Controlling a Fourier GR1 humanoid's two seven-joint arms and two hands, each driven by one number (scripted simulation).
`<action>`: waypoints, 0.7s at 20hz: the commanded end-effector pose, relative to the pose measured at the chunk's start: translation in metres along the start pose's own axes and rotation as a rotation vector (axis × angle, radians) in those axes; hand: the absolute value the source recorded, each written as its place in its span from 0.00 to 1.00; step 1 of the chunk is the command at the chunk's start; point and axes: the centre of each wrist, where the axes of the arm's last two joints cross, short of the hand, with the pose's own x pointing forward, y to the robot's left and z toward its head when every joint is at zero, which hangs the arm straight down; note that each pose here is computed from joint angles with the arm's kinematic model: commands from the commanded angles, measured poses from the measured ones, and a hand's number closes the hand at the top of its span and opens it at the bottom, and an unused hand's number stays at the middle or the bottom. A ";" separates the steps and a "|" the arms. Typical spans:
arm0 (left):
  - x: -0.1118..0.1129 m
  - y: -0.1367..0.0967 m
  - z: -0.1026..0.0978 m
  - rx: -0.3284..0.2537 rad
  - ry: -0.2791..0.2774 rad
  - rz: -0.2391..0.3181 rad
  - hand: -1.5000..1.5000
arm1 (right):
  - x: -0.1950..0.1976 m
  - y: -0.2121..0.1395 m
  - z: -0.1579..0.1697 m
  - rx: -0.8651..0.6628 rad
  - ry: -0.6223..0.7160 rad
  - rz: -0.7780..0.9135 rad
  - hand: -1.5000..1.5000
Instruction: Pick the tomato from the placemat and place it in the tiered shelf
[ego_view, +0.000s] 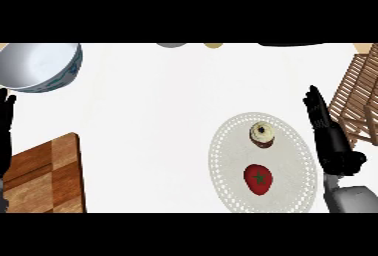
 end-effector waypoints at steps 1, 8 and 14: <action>0.000 -0.026 -0.009 -0.102 0.002 -0.041 0.50 | -0.010 0.011 -0.023 0.062 0.042 -0.045 0.00; -0.013 -0.069 0.019 -0.321 0.074 -0.004 0.50 | -0.009 0.081 0.002 0.222 0.190 -0.842 1.00; -0.025 -0.121 0.031 -0.461 0.118 -0.037 0.50 | -0.067 -0.021 -0.004 -0.034 0.085 0.050 0.00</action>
